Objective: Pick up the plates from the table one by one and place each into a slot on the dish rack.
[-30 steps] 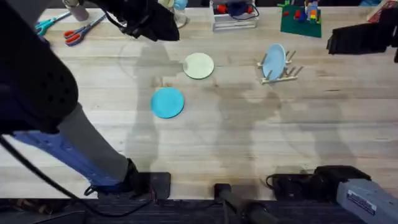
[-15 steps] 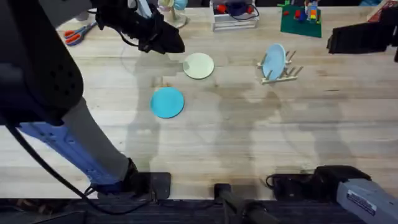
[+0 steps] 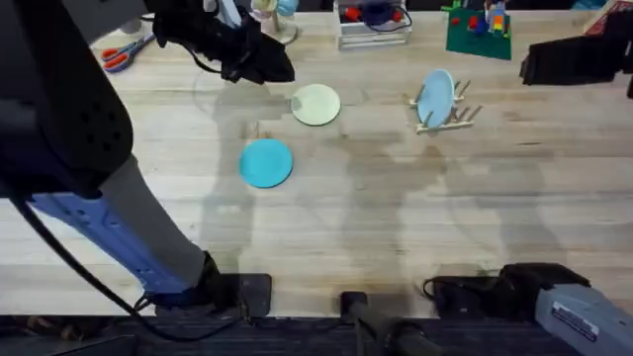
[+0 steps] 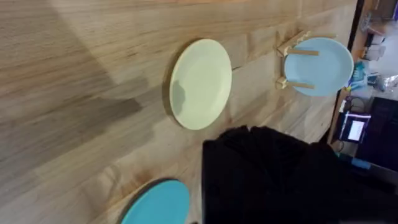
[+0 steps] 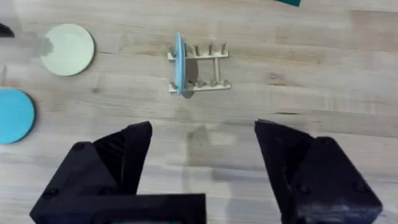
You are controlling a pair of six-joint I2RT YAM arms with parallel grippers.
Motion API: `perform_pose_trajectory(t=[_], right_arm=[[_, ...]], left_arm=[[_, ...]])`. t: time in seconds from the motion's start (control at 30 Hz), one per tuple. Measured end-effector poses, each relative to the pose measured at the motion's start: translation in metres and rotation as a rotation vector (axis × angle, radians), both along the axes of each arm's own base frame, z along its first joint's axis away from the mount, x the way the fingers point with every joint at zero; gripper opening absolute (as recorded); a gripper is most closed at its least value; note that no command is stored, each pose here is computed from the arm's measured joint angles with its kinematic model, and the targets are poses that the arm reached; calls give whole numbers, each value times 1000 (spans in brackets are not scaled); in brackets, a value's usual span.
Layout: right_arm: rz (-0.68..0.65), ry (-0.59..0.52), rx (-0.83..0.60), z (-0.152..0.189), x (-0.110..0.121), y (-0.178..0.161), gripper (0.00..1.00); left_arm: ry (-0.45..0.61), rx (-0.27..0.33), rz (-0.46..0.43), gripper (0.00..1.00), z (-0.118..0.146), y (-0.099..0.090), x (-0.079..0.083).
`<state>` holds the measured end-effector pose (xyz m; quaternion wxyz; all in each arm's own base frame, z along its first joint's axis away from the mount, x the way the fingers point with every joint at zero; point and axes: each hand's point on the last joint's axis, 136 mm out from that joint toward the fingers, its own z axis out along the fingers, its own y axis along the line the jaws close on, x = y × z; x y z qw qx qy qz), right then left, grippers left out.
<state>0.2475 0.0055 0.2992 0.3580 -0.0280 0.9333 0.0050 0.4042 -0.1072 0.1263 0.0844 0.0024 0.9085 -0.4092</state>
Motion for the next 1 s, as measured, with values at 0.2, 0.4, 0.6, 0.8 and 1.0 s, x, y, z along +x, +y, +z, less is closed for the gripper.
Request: perform_pose_trajectory(t=[0.2,0.4,0.6,0.8,1.0], right_arm=[[0,0,0,0,0,0,995],[0,0,0,0,0,0,995],[0,0,0,0,0,0,995],[0,0,0,0,0,0,995],[12,0,22,0,0,4,995]], left_arm=[[52,-7,1,43,-30,-2,6],[122,-6,-14,43,-76,-9,9],[185,-33,-2,43,-92,-18,8],[196,-34,6,43,-93,-17,8],[195,-34,7,42,-93,-17,8]])
